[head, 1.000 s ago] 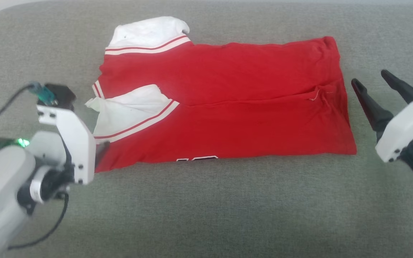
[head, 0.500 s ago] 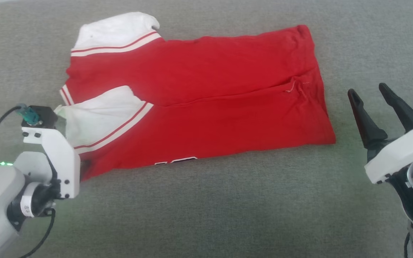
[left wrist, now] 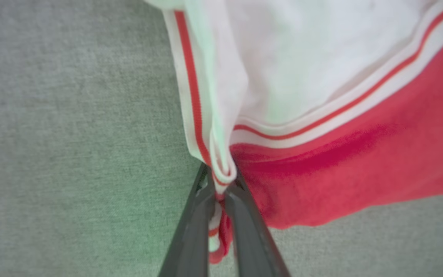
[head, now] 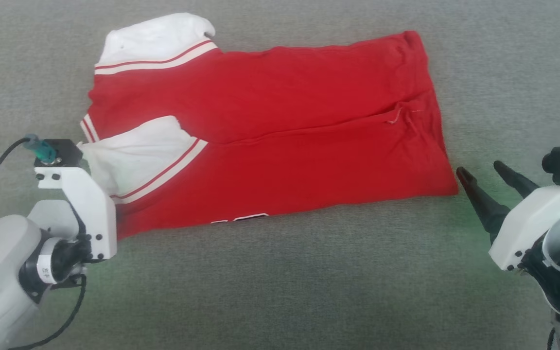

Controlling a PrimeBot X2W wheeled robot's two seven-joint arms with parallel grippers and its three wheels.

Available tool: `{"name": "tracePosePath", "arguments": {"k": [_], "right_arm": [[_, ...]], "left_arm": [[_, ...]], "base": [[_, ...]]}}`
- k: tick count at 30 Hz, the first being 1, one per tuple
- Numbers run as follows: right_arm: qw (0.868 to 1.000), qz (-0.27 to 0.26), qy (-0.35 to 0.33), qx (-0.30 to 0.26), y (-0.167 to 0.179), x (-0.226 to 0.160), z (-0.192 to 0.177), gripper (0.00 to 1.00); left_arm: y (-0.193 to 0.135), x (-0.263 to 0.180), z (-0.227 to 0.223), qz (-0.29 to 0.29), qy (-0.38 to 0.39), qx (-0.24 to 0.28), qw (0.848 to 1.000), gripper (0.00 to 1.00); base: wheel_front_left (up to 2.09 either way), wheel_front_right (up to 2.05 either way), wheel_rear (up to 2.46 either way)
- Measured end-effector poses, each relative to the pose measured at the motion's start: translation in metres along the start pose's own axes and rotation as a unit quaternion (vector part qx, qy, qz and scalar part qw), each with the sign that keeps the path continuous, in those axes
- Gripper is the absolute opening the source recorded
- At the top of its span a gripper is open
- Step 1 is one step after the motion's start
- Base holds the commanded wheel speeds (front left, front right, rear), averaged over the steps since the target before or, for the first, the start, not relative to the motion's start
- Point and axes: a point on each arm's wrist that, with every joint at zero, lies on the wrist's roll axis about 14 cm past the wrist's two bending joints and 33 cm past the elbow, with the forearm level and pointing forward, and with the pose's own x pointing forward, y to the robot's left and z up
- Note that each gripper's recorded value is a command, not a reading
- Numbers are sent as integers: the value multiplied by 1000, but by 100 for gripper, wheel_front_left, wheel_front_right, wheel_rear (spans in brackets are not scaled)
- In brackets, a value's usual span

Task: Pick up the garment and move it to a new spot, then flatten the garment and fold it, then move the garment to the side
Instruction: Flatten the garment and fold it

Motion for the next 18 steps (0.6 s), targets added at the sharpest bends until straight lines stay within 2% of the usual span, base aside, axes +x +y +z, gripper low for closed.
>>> {"name": "tracePosePath", "arguments": {"k": [7, 14, 15, 16, 17, 18], "right_arm": [[997, 23, 76, -11, 10, 21, -20, 100], [988, 37, 151, -22, 20, 44, -42, 100], [985, 36, 164, -26, 18, 45, -45, 95], [983, 38, 176, -32, 19, 47, -48, 29], [982, 39, 183, -38, 20, 49, -49, 0], [980, 38, 187, -48, 19, 50, -50, 0]], "left_arm": [[-3, -3, -1, -7, -10, 1, 1000, 0], [-5, -5, -5, -14, -16, -3, 1000, 0], [-6, -5, -5, -15, -16, -3, 1000, 0], [-5, -5, -6, -15, -17, -3, 1000, 0], [-4, -5, -6, -15, -18, -4, 1000, 0], [-3, -5, -7, -14, -19, -6, 1000, 0]], "base": [[0, 0, 0], [0, 0, 0], [0, 0, 0], [0, 0, 0], [0, 0, 0], [0, 0, 0]]}}
